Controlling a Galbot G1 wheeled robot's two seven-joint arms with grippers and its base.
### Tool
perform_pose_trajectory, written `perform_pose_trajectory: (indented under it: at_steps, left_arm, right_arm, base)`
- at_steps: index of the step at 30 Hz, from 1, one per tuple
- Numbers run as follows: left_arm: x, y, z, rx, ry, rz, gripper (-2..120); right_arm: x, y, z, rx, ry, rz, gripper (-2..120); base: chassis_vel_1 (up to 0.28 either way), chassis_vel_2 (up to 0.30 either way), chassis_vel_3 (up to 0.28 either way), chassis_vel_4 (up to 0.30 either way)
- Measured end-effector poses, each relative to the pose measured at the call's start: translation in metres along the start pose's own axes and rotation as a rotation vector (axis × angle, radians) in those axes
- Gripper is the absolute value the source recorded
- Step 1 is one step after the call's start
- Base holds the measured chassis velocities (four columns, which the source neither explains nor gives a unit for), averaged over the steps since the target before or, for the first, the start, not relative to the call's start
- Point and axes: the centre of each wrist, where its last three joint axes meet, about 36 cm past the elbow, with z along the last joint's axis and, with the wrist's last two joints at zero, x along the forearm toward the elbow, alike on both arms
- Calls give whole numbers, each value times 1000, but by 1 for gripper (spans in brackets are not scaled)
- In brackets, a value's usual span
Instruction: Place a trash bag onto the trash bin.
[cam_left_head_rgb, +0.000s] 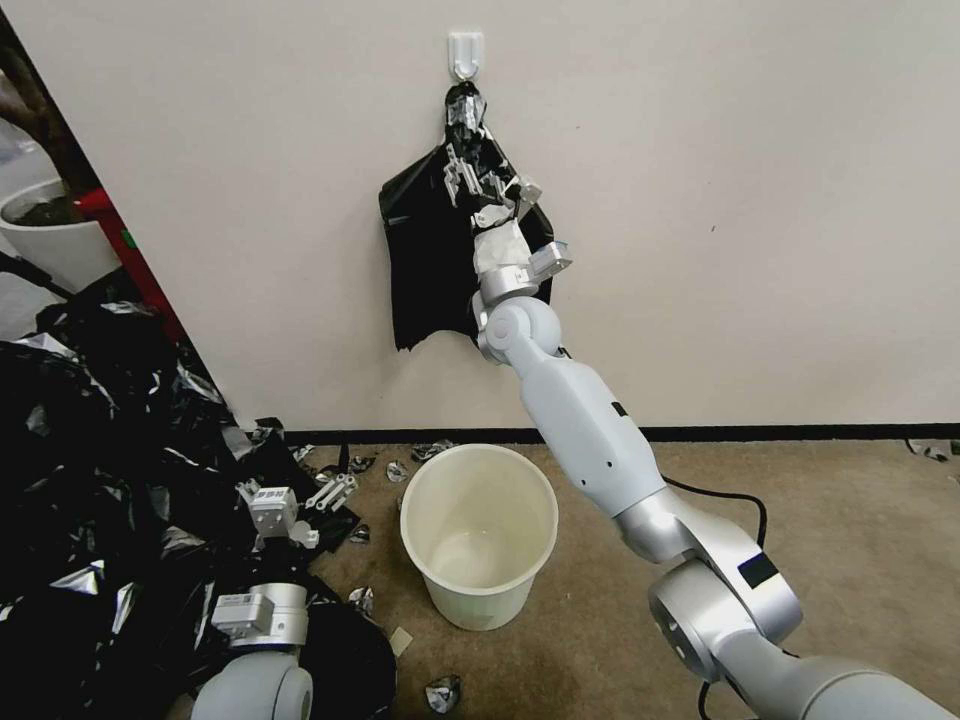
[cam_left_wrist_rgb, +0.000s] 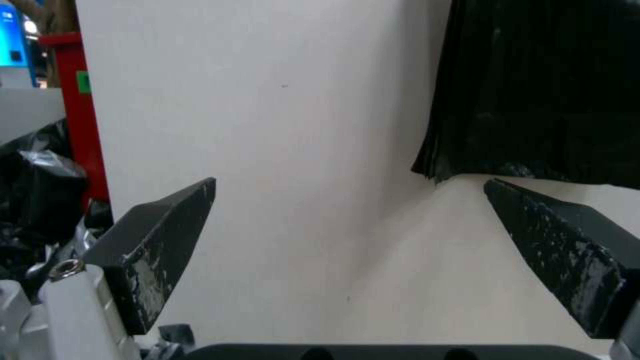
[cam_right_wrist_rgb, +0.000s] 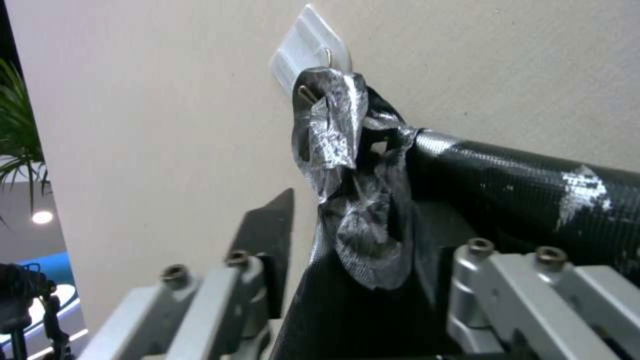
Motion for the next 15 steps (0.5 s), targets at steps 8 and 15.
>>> perform_pose_trajectory:
  at_steps: [8,15]
  left_arm:
    - [-1,0,1,-2,0,4,100]
    - [-2,0,3,-5,3,9,100]
  right_arm:
    - [-1,-2,-1,3,-2,-8,11]
    - [-2,-5,-3,-12,-20,-75,0]
  base:
    - [0,0,0,0]
    - [0,0,0,0]
